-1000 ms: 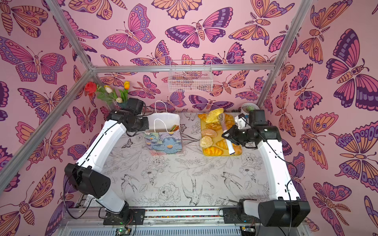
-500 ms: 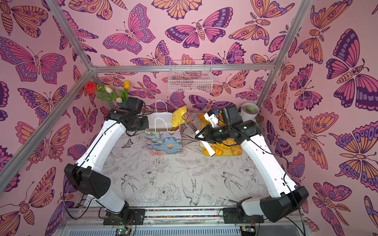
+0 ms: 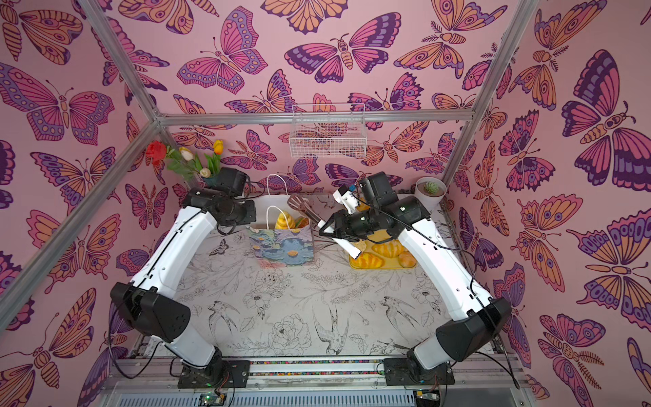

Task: Pack bread into a paper bag
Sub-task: Place the fake bread in the paper bag.

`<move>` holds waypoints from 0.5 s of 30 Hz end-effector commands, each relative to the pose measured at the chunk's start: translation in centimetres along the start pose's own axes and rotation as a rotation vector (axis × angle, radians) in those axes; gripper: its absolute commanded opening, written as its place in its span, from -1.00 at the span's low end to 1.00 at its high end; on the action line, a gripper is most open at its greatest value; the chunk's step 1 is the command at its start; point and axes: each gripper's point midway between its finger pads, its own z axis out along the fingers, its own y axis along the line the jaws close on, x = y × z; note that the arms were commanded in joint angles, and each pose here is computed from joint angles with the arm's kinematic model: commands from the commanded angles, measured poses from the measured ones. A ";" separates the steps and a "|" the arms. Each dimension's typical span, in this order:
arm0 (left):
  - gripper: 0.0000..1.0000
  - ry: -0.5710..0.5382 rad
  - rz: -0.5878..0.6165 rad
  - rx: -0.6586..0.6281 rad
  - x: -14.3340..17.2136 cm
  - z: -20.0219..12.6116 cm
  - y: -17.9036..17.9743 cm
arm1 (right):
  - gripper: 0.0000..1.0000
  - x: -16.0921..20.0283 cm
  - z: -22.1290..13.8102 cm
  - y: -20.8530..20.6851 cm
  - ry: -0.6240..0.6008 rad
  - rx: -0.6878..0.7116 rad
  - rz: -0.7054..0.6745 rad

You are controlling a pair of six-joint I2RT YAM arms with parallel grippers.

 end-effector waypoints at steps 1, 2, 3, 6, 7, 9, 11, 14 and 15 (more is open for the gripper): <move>-0.72 -0.024 -0.012 -0.006 -0.2 -1.1 0.7 | -0.07 -0.1 -0.8 0.9 -0.025 0.000 -0.046; -0.72 -0.024 -0.013 -0.006 -0.2 -1.1 0.7 | -0.07 -0.1 -1.0 0.9 -0.028 0.002 -0.049; -0.72 -0.023 -0.013 -0.007 -0.2 -1.1 0.7 | -0.08 0.0 -1.1 0.9 -0.030 0.006 -0.051; -0.72 -0.024 -0.013 -0.008 -0.2 -1.1 0.8 | -0.09 -0.2 -1.6 0.7 -0.051 0.039 -0.058; -0.72 -0.025 -0.013 -0.010 -0.1 -1.1 0.8 | -0.09 -0.2 -1.8 0.6 -0.060 0.051 -0.060; -0.72 -0.025 -0.011 -0.013 -0.1 -1.2 0.9 | -0.09 -0.3 -2.6 0.6 -0.088 0.074 -0.066; -0.72 -0.026 -0.011 -0.014 0.0 -1.3 1.0 | -0.09 -0.5 -3.7 0.5 -0.122 0.087 -0.067; -0.72 -0.026 -0.011 -0.016 0.1 -1.3 1.1 | -0.09 -1.2 -6.2 0.3 -0.189 0.099 -0.051; -0.72 -0.025 -0.009 -0.019 0.1 -1.3 1.1 | -0.09 -1.3 -7.2 0.2 -0.211 0.106 -0.048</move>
